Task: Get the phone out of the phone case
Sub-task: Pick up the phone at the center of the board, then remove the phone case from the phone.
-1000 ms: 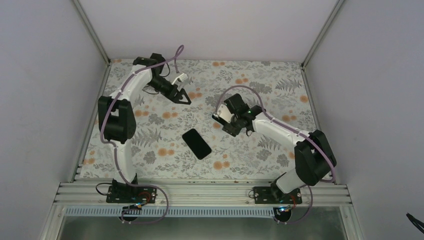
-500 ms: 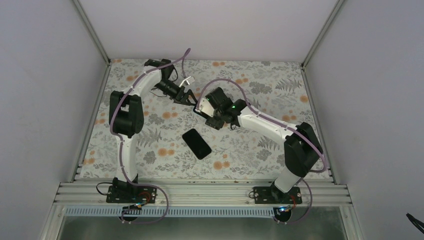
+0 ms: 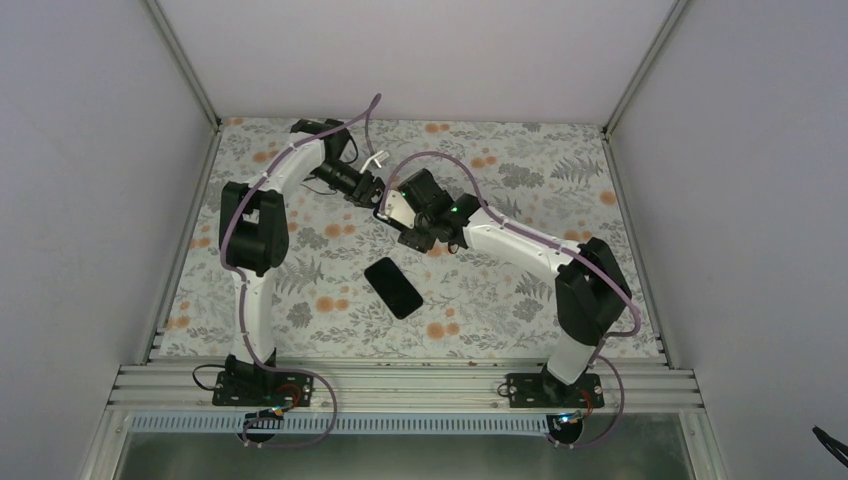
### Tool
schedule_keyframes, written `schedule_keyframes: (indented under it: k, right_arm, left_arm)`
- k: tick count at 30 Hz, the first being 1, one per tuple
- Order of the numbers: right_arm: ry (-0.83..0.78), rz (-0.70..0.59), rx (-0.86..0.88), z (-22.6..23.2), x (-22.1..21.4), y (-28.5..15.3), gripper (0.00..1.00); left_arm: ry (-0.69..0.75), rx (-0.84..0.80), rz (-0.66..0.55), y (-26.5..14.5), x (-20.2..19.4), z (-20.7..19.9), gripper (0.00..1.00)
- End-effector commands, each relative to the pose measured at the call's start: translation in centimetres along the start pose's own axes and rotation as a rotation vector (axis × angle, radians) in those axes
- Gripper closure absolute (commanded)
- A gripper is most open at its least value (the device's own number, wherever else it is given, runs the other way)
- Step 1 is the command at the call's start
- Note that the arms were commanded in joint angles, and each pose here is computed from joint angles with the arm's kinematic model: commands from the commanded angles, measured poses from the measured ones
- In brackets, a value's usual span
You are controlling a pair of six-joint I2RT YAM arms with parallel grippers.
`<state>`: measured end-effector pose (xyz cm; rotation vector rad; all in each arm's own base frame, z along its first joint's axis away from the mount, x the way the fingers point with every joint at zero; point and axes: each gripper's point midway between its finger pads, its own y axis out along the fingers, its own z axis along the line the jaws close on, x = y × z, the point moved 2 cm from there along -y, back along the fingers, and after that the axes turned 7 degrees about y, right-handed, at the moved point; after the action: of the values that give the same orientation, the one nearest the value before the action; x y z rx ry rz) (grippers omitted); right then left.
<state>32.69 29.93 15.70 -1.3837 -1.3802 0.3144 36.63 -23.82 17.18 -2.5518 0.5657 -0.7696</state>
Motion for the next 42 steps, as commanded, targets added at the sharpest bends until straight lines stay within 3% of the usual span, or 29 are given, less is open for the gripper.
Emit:
schedule_keyframes:
  k: [1, 2, 3, 4, 5, 6, 11, 17, 25, 31, 42]
  right_arm:
    - [0.007, -0.087, -0.050, -1.0, 2.7, -0.7, 0.33]
    - [0.009, -0.093, -0.044, -0.9, 2.8, -0.8, 0.32]
    - [0.013, -0.101, -0.040, -0.9, 3.0, -1.1, 0.24]
    - [0.020, -0.107, -0.041, -1.0, 3.1, -1.2, 0.05]
    - [0.027, -0.114, -0.037, -1.1, 3.1, -1.5, 0.01]
    - [0.030, -0.115, -0.029, -1.1, 3.0, -1.9, 0.00]
    - [0.087, -0.124, 0.151, -1.8, 0.7, -5.2, 0.00]
    - [0.023, -0.153, 0.351, -1.2, -4.1, -9.2, 0.00]
    - [0.015, -0.099, 0.421, -0.7, -5.3, -7.4, 0.00]
    - [0.027, -0.115, 0.463, -1.0, -4.5, -6.4, 0.00]
    - [0.020, -0.115, 0.530, -1.5, -4.0, -5.4, 0.00]
  left_arm:
    - [0.013, -0.054, -0.029, 0.2, 0.7, -0.9, 0.56]
    - [0.018, -0.061, -0.037, 0.1, 0.9, -1.1, 0.65]
    - [0.026, -0.065, -0.043, 0.0, 1.1, -1.3, 0.76]
    - [0.032, -0.066, -0.046, -0.1, 1.3, -1.4, 0.86]
    - [0.040, -0.063, -0.049, -0.2, 1.5, -1.6, 0.96]
    - [0.045, -0.060, -0.051, -0.3, 1.6, -1.7, 0.97]
    - [0.134, -0.016, -0.046, -1.2, 1.1, -2.7, 0.98]
    - [0.398, 0.145, 0.021, -3.2, -0.5, -5.3, 0.98]
    - [0.721, 0.231, 0.044, -4.2, -0.9, -12.4, 0.98]
    - [0.797, 0.251, 0.077, -3.7, -2.0, -14.7, 0.98]
    - [0.803, 0.244, 0.114, -2.8, -2.9, -14.7, 0.98]
